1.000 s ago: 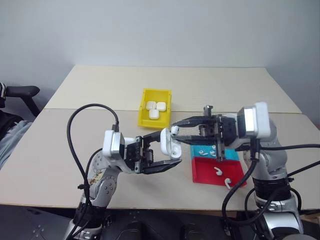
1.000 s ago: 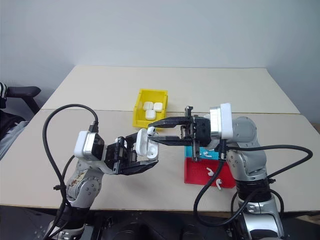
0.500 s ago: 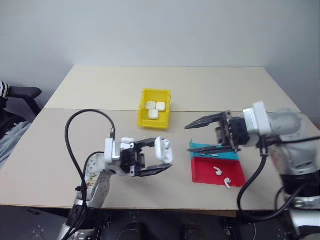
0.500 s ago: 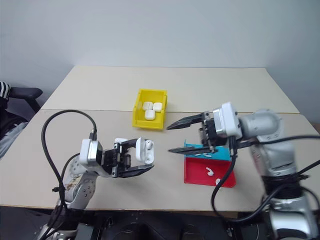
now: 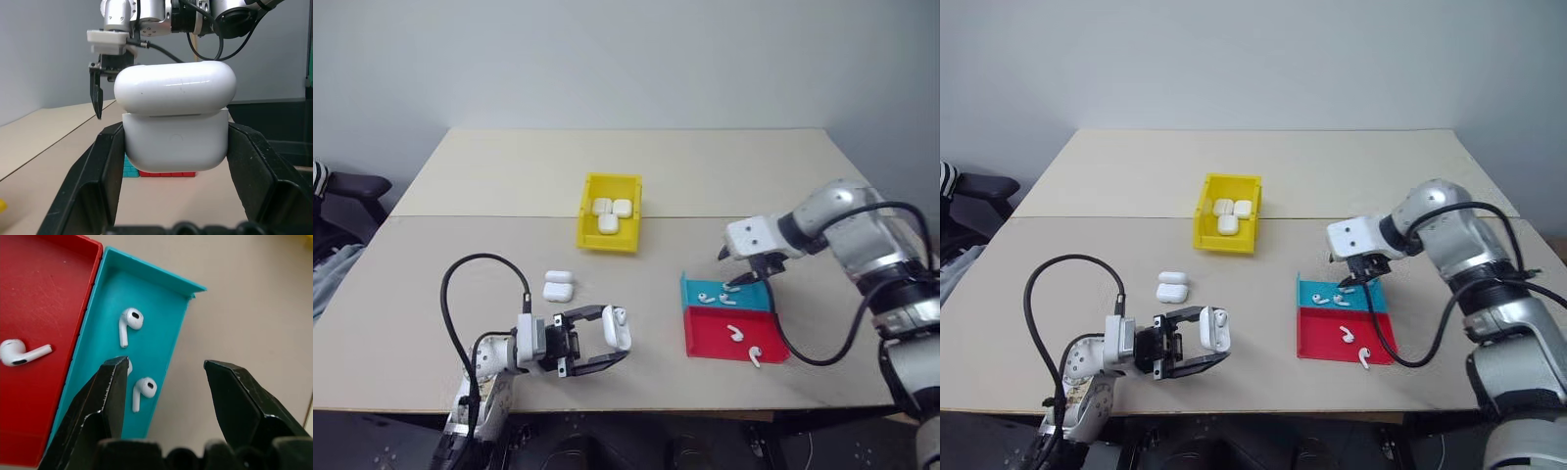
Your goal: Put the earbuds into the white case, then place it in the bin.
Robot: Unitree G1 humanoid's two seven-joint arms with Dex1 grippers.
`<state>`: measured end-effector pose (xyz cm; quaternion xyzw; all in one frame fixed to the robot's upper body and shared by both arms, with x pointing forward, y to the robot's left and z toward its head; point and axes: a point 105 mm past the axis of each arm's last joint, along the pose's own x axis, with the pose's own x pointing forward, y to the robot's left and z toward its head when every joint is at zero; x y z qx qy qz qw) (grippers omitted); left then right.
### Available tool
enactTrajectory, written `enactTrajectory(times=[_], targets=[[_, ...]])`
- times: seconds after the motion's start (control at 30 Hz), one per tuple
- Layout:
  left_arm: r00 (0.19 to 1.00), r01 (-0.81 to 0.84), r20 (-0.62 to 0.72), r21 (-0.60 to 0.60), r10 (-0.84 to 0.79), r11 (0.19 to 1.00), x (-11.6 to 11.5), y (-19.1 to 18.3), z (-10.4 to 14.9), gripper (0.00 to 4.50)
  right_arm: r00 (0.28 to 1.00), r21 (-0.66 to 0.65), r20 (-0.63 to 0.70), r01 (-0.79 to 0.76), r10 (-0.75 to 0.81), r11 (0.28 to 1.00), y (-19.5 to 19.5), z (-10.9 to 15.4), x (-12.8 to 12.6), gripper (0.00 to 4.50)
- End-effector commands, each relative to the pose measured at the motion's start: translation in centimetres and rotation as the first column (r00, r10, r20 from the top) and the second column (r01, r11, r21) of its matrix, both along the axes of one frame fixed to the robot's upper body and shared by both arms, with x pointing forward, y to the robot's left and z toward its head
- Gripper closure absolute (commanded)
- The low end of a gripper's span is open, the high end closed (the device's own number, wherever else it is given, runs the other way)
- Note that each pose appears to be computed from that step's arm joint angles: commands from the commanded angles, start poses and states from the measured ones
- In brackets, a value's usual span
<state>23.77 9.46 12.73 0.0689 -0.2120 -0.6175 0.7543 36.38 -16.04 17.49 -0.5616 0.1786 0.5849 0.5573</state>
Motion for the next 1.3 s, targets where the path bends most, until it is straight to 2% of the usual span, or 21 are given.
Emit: enactTrajectory(times=[0.03,0.67,0.77,1.13,1.3], targets=[[0.998,-0.005,0.059,-0.016,0.006,1.0,-0.5,-0.3,1.0,1.67,0.998,-0.04,0.02,-0.055,0.056,0.998,0.7,0.3,0.2,1.54],[0.997,-0.032,0.071,-0.022,0.033,0.999,-0.2,-0.4,1.1,1.67,0.993,-0.124,-0.018,-0.115,0.114,0.986,2.4,-2.8,0.7,1.54],[0.996,-0.036,0.076,-0.023,0.038,0.999,-0.1,-0.4,1.1,1.67,0.992,-0.119,-0.018,-0.125,0.124,0.985,2.6,-3.0,0.6,2.13],[0.995,-0.048,0.088,-0.017,0.05,0.999,0.1,-0.1,1.4,1.67,0.988,-0.137,-0.011,-0.152,0.151,0.979,2.6,-3.4,0.6,2.13],[0.995,-0.049,0.092,-0.015,0.051,0.999,0.2,-0.1,1.4,1.67,0.972,-0.17,0.016,-0.228,0.235,0.959,2.4,-3.6,0.2,2.13]])
